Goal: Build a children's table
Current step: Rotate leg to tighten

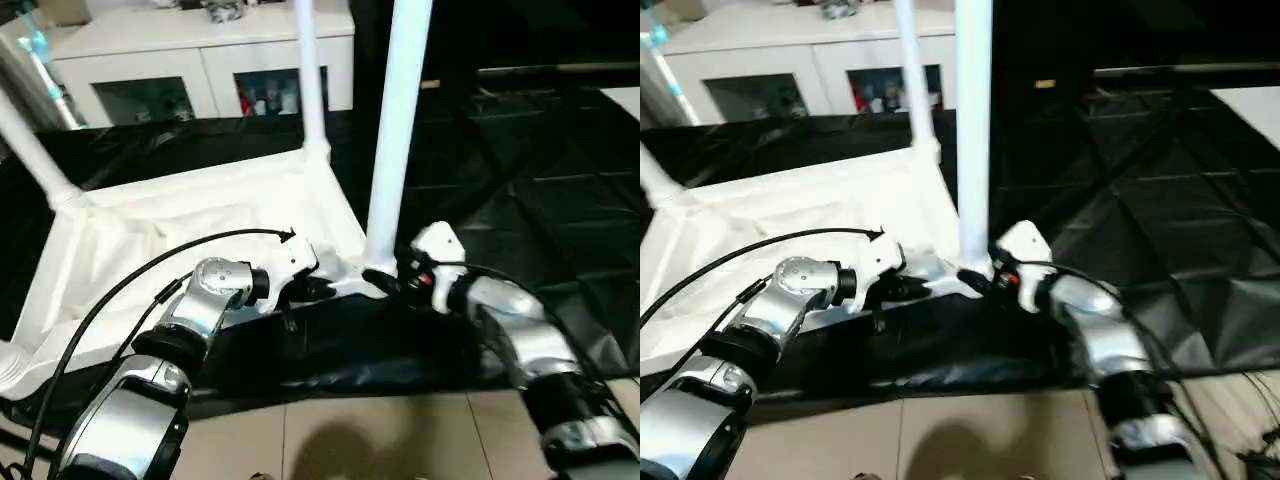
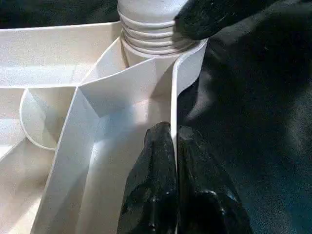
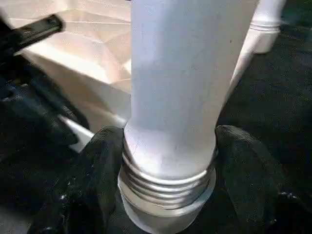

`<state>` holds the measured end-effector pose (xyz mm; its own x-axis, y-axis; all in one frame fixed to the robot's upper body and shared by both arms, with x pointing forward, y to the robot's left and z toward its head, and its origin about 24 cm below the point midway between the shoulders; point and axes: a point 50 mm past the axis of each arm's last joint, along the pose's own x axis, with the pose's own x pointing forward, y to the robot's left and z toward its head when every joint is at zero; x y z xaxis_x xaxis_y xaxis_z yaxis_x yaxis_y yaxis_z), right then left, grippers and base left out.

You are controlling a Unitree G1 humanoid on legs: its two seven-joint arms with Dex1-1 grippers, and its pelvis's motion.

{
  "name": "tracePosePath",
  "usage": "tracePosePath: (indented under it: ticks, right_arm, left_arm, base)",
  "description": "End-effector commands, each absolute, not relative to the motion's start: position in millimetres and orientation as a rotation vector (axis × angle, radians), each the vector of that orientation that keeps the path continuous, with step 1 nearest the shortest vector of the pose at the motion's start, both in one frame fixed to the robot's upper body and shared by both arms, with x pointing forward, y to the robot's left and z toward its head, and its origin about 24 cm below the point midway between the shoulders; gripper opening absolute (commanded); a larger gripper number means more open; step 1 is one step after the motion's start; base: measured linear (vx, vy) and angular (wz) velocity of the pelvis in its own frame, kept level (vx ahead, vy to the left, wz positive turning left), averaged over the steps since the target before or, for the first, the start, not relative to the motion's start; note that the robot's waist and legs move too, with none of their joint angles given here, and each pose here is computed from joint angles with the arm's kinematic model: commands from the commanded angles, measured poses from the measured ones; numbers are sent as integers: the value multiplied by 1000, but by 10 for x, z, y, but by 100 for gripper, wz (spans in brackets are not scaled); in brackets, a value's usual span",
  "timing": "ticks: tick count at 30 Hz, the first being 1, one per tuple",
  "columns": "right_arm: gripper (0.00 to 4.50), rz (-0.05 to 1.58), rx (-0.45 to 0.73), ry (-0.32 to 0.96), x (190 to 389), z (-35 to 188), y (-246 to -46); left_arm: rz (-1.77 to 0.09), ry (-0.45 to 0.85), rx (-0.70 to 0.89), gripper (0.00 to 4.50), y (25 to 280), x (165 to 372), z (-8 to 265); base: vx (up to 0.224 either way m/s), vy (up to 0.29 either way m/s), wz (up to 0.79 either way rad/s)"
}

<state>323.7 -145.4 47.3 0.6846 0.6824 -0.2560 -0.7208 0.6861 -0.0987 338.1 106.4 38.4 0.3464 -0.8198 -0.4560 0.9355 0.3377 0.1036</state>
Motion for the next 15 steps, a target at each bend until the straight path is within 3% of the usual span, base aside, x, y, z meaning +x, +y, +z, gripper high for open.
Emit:
tracePosePath:
  ticks: [1, 7, 15]
  right_arm:
    - [270, 725, -180, 238, 3282, 434, -1416]
    - [270, 571, -116, 285, 3353, 360, -1066]
    - [270, 359, -123, 333, 3494, 347, -946]
  left_arm:
    - [-1164, 420, 348, 0, 1001, 3322, 236]
    - [-1005, 412, 343, 0, 702, 3485, 332]
    - [-872, 385, 344, 0, 462, 3595, 452]
  base:
    - [0, 0, 0]
    - [0, 0, 0]
    - [0, 0, 0]
